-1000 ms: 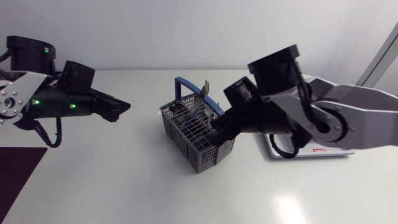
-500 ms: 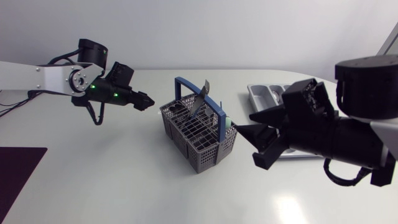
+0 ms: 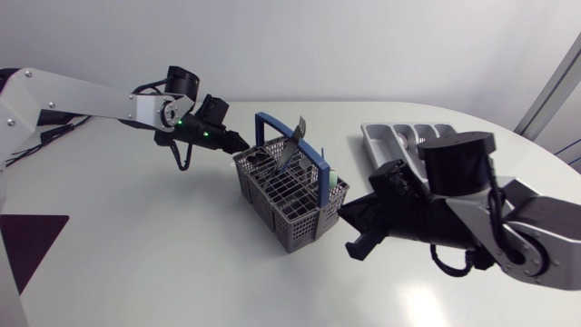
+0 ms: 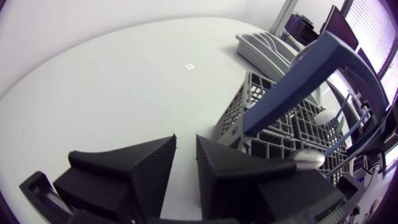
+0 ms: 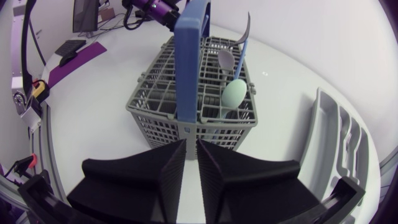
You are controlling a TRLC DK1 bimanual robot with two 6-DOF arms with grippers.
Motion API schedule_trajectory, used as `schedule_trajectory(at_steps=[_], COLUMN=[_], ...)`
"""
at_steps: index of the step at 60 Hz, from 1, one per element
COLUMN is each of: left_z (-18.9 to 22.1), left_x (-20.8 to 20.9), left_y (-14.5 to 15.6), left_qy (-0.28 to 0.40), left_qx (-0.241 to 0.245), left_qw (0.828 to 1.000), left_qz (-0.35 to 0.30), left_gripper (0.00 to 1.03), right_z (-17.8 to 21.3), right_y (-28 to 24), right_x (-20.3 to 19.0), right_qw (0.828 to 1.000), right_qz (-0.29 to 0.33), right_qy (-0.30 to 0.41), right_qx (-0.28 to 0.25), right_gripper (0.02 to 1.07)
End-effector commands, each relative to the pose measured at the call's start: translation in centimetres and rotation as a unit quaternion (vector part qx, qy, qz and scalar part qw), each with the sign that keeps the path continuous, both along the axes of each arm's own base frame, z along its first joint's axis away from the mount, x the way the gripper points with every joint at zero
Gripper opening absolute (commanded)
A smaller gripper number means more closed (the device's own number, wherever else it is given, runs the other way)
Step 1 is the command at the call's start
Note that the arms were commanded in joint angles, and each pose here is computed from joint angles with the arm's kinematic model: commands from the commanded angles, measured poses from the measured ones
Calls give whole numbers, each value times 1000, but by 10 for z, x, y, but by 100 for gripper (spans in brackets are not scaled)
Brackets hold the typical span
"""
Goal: Unload the cutlery basket into the drawer organizer.
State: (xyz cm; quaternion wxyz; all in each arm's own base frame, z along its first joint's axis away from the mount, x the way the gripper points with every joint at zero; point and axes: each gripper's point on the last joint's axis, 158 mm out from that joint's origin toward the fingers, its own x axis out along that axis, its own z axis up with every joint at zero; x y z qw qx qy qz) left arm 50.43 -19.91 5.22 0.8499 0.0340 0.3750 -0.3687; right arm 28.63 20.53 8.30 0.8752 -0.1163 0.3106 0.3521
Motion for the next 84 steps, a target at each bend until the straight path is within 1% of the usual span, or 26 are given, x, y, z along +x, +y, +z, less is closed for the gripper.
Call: schedule_trajectory(at_steps=[1, 13, 27, 33, 55, 62, 68, 71, 73, 76, 79, 84], left_z=[-6, -16, -15, -13, -4, 0, 4, 9, 15, 23, 31, 45], left_x=[-7, -31, -61, -74, -121, -129, -125, -122, -120, -120, -122, -126], left_y=[-13, -12, -3, -3, -7, -3, 5, 13, 19, 25, 30, 36], left_qy=[5, 18, 20, 22, 20, 14, 8, 3, -5, -16, -27, -45], left_qx=[2, 10, 17, 19, 22, 23, 23, 23, 22, 21, 21, 19], left_qw=[1000, 999, 998, 997, 995, 995, 996, 997, 998, 998, 998, 998], left_qz=[-28, -49, -63, -69, -91, -92, -83, -74, -65, -59, -55, -48], left_gripper=[38, 38, 38, 38, 38, 38, 39, 43, 48, 57, 62, 70], right_z=[-16, -20, -18, -21, -13, -20, -23, -19, -17, -9, -2, 14], right_y=[5, 14, 6, 4, -6, -8, -14, -21, -28, -39, -48, -57], right_x=[7, 27, 62, 77, 134, 140, 141, 140, 138, 135, 130, 120], right_qw=[1000, 1000, 1000, 1000, 999, 999, 999, 998, 998, 997, 996, 995], right_qz=[8, 5, -18, -26, -44, -46, -52, -61, -67, -78, -85, -89], right_qy=[11, 5, -2, -4, -20, -16, -13, -15, -16, -22, -24, -31], right_qx=[-13, -9, 4, 3, 3, -1, -2, 0, 0, 3, 6, 14], right_gripper=[19, 19, 20, 20, 20, 20, 21, 23, 26, 42, 55, 69])
